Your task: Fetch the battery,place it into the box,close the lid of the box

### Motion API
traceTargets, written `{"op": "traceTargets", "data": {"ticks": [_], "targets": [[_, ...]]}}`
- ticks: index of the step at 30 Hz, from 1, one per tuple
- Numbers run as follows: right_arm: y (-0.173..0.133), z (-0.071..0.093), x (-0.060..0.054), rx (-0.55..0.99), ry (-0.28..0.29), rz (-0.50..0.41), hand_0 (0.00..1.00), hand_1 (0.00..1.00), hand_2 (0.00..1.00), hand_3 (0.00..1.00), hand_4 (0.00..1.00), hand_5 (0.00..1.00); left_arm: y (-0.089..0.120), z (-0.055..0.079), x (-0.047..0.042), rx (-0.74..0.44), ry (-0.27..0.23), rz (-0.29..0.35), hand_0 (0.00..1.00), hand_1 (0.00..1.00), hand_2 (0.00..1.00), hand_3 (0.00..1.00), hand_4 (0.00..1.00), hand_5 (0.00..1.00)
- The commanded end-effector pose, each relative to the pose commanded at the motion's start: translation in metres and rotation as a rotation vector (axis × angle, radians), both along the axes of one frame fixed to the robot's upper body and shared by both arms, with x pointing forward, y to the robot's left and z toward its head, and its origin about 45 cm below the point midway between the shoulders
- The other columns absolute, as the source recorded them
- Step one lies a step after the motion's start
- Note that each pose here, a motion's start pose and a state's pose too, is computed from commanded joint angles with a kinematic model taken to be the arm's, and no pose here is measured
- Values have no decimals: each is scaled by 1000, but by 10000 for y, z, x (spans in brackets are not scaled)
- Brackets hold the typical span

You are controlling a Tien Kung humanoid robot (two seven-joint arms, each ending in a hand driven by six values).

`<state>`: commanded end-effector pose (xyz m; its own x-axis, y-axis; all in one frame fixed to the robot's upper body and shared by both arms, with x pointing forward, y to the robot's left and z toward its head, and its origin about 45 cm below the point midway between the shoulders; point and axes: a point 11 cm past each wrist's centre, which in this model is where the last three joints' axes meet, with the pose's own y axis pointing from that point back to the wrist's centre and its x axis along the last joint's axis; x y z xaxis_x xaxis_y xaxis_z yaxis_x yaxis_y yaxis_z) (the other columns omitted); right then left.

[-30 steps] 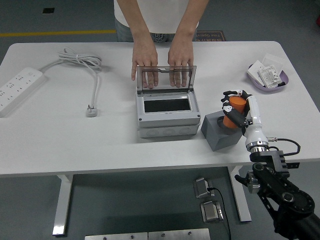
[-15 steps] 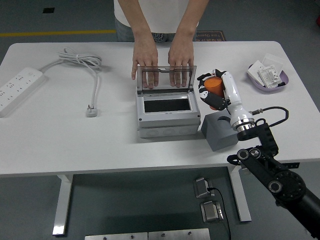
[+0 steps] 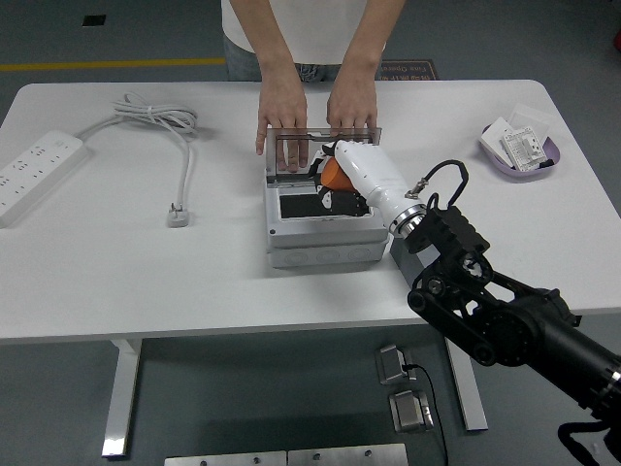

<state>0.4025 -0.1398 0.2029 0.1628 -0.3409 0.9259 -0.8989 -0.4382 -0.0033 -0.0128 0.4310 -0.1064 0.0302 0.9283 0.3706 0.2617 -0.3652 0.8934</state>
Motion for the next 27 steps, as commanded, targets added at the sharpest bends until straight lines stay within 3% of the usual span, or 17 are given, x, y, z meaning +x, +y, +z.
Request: {"op": "traceTargets", "data": {"ticks": [6,13,27], "targets": [[116,-113,-8,-65,-1,35,173,228,267,233,2,2,56,21,-31,11,6,10,624,634,536,622,699,87],[139,-129,32,-93,-16,49,170,228,266,234,2,2,62,24,-8,12,2,9,624,634,538,623,701,86],[112,-213,216,-116,8,37,171,228,268,235,2,2,66,26,42,11,-3,-5,625,634,538,624,703,88]]}}
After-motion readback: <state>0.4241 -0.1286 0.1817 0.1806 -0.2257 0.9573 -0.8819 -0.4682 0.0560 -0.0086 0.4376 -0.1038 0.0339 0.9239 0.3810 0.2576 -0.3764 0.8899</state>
